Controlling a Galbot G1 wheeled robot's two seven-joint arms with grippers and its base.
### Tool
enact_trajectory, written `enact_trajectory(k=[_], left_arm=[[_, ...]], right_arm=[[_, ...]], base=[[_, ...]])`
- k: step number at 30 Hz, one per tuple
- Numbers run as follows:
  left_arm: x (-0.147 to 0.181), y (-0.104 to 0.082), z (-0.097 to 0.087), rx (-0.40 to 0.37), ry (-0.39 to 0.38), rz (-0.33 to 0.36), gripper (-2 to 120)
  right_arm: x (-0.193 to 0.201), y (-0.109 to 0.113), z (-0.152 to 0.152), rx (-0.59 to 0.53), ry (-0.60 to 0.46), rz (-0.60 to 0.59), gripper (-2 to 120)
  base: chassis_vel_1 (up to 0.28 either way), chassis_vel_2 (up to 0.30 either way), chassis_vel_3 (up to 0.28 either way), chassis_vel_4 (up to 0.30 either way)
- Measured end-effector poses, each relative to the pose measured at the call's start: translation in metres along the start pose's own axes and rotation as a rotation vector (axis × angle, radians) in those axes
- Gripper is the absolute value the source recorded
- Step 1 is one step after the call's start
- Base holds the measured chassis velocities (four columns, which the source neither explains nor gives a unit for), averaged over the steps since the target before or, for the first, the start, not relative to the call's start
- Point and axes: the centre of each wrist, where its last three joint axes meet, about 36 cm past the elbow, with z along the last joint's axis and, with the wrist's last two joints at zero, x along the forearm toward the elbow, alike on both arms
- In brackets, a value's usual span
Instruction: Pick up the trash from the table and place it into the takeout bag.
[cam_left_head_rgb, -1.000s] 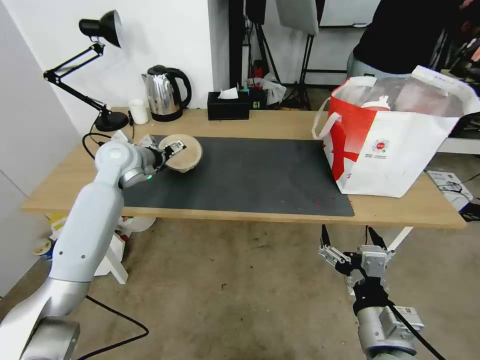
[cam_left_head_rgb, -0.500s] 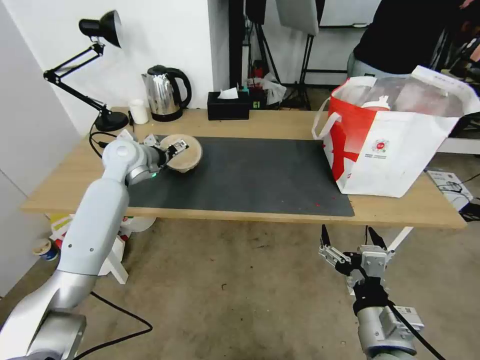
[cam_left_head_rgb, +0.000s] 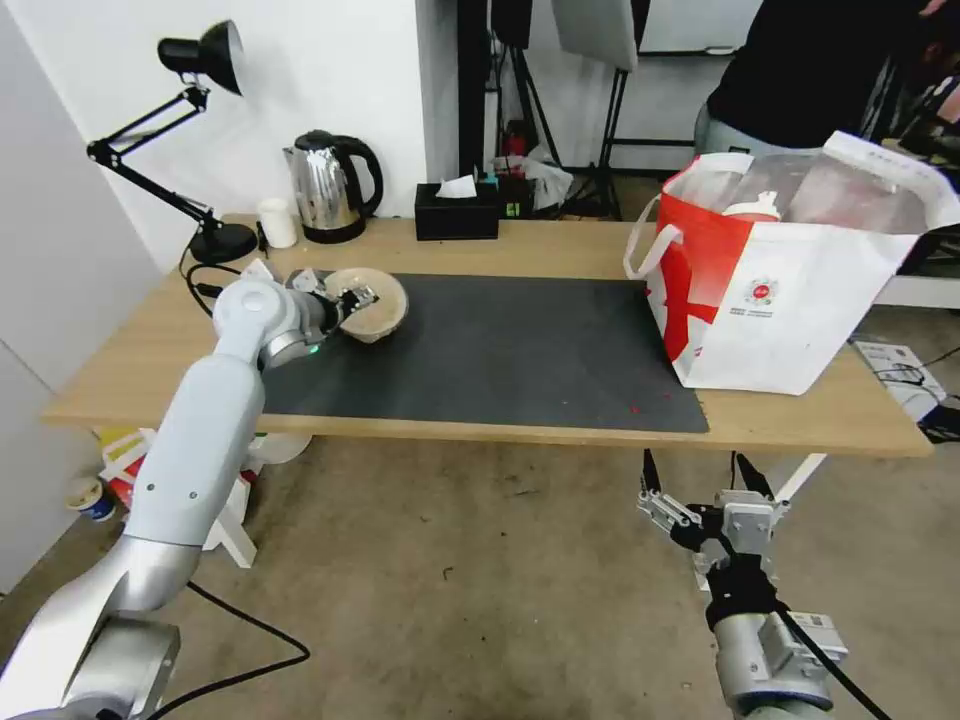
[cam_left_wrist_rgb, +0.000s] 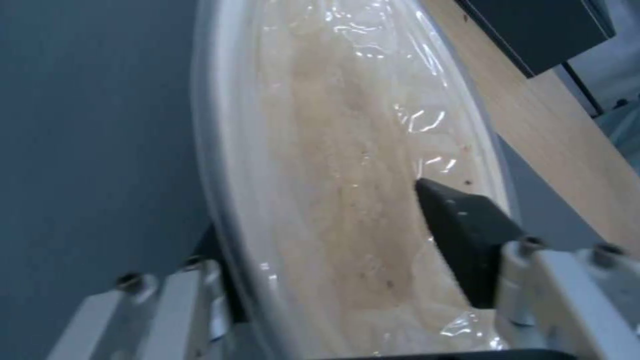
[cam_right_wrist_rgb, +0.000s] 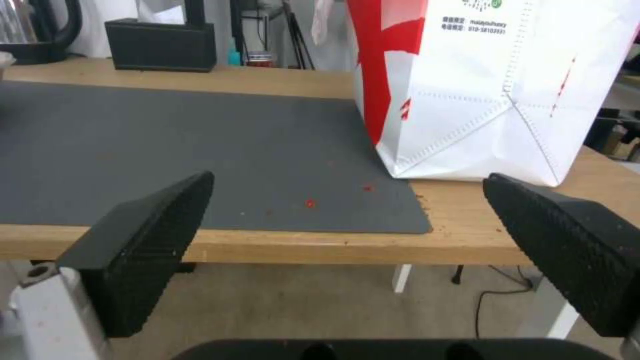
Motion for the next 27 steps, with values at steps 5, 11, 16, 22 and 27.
enact_trajectory(k=[5, 11, 16, 22, 27], left_arm=[[0.000, 0.004, 0.000, 0.000, -0.005, -0.004, 32], [0.001, 0.010, -0.001, -0.003, -0.016, -0.005, 15], [0.002, 0.014, -0.001, 0.001, -0.022, -0.004, 0], [0.005, 0.015, 0.001, -0.006, -0.028, -0.003, 0], [0.010, 0.018, 0.000, -0.014, -0.038, -0.001, 0]], right_arm=[[0.000, 0.000, 0.000, 0.000, 0.000, 0.000, 100], [0.000, 0.000, 0.000, 0.000, 0.000, 0.000, 100], [0.000, 0.000, 0.000, 0.000, 0.000, 0.000, 100], [0.000, 0.000, 0.000, 0.000, 0.000, 0.000, 100], [0.000, 0.000, 0.000, 0.000, 0.000, 0.000, 100]], base=[[0.000, 0.000, 0.000, 0.000], [0.000, 0.000, 0.000, 0.000], [0.000, 0.000, 0.000, 0.000], [0.000, 0.000, 0.000, 0.000], [0.000, 0.000, 0.000, 0.000]])
